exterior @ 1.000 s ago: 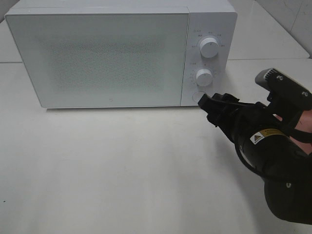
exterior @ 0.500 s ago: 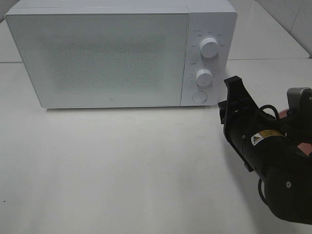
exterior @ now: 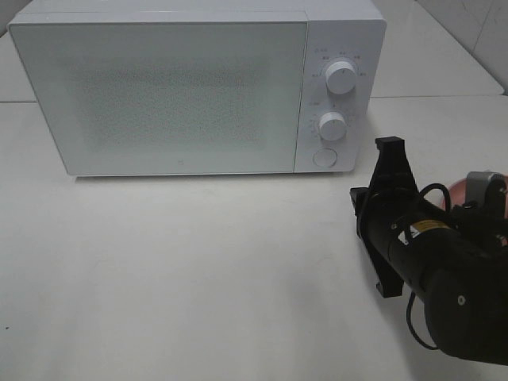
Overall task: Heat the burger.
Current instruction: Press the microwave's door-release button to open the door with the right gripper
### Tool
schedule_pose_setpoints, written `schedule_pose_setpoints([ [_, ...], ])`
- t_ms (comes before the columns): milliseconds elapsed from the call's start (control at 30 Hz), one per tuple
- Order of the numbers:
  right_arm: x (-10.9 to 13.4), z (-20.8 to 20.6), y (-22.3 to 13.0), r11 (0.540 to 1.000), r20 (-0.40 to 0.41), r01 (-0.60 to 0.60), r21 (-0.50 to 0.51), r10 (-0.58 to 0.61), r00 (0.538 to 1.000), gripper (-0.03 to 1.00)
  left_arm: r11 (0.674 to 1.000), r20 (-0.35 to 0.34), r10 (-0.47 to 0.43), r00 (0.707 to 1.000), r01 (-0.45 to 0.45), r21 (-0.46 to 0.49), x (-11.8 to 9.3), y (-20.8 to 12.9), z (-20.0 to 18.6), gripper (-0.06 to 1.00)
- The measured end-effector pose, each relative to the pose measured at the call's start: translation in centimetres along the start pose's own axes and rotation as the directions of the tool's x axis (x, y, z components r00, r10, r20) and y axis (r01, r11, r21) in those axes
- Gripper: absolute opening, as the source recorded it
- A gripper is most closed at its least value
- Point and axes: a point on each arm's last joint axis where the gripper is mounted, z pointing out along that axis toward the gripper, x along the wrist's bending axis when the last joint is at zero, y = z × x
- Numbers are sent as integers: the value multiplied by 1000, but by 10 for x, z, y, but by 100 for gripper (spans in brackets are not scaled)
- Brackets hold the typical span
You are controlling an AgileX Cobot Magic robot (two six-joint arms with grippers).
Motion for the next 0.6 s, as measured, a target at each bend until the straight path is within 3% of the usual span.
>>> schedule_pose_setpoints([
  [167,0,16,-1,1000,28,-17,2,17,999,2,1000,0,0,1000,0,0,0,0,0,99],
  [600,8,55,-1,999,12,-39,-4,39,999,2,1000,0,0,1000,0,0,0,0,0,99],
])
